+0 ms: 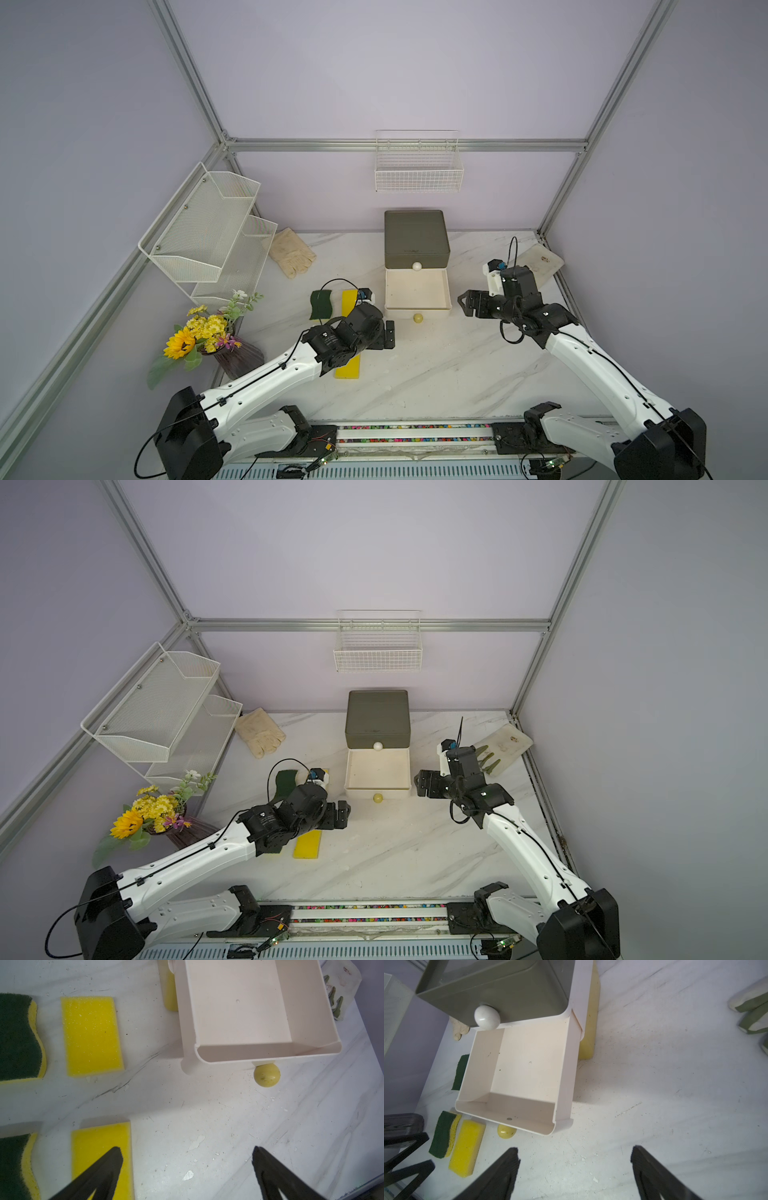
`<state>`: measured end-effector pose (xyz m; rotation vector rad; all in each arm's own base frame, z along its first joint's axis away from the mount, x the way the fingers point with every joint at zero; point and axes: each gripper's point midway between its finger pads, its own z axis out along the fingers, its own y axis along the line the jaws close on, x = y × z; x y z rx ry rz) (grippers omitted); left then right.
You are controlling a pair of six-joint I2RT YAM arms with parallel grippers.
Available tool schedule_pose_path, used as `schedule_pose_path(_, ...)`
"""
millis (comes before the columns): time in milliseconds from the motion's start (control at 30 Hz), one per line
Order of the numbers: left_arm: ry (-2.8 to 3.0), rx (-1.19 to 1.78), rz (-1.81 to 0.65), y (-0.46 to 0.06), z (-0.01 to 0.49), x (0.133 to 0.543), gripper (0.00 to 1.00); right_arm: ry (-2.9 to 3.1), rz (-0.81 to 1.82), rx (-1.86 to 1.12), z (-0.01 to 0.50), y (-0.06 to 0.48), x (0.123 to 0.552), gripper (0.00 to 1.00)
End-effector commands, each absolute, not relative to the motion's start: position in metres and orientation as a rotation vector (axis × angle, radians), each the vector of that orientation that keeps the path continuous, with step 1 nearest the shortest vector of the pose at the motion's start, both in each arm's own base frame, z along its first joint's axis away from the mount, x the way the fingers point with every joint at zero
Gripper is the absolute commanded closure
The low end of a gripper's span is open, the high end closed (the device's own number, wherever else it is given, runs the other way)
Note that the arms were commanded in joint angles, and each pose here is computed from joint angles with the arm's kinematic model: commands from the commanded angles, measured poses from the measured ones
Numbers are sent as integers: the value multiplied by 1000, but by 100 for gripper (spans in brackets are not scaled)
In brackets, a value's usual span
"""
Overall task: Take the sponge out of the drawer
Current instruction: Place the sponge at the center of the board, then close the drawer in the storage box.
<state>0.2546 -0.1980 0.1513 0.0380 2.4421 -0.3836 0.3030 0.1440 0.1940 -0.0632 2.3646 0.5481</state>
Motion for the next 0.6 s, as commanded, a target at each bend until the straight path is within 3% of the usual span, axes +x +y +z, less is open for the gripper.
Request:
schedule_pose_path(0, 2409, 49, -446, -206, 156, 263, 0, 2435, 561, -115, 174, 159, 285, 11)
schedule_pose_path(567, 2431, 24, -451, -212, 132, 284, 0, 2529, 474, -121, 122, 172, 295, 11)
